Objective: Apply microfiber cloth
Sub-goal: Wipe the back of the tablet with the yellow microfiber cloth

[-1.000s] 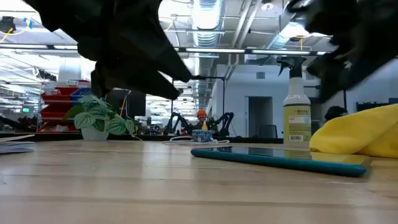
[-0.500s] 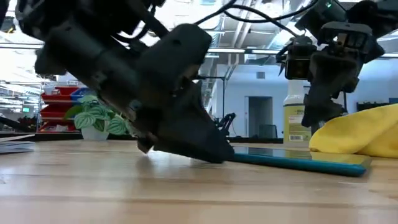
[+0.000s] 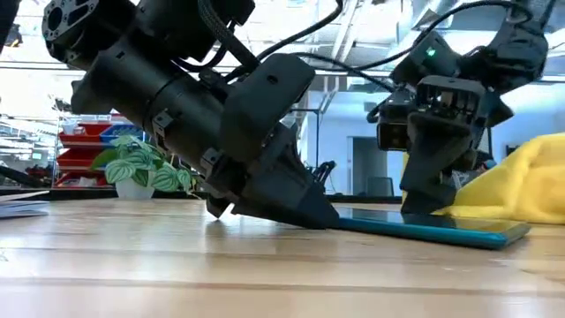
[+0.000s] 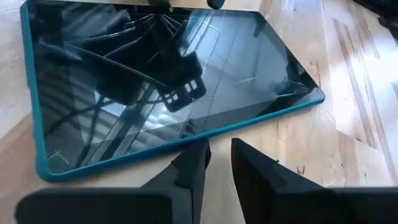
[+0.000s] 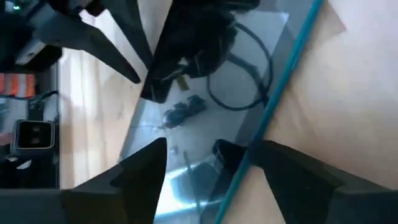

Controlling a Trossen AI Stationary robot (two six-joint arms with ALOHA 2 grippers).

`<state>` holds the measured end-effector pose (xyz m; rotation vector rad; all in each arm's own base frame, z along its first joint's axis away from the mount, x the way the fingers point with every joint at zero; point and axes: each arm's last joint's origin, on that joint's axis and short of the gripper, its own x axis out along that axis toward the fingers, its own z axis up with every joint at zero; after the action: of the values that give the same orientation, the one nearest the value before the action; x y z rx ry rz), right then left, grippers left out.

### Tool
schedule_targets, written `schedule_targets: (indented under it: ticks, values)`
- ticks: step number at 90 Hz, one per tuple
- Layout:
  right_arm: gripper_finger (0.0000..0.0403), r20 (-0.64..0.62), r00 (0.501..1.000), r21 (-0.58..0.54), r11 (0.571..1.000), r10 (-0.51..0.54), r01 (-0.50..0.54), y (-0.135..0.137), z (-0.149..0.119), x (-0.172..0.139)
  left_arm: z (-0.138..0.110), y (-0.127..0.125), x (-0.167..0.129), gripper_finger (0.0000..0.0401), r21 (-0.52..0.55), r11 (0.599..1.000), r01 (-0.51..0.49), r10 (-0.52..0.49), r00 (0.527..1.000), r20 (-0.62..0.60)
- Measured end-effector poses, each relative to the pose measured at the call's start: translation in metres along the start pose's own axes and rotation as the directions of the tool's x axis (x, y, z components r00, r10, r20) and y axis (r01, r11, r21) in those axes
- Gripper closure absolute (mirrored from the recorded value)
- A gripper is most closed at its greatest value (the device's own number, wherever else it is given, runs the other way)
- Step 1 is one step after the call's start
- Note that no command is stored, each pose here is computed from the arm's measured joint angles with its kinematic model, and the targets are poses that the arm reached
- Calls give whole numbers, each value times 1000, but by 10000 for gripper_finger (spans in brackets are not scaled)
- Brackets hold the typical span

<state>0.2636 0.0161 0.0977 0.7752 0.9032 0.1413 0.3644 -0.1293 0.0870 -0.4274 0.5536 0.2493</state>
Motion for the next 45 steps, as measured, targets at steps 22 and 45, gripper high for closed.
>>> schedule_targets:
  ticks: [22,45]
  values:
    - [143,-18,999,5,999,35,-35,4,9,7,7,9,4,344,6,1000,-13,13,1000,-6]
    - [142,-33,997,-13,997,71,-71,15,12,-8,8,12,6,344,2,999,-43,43,999,13]
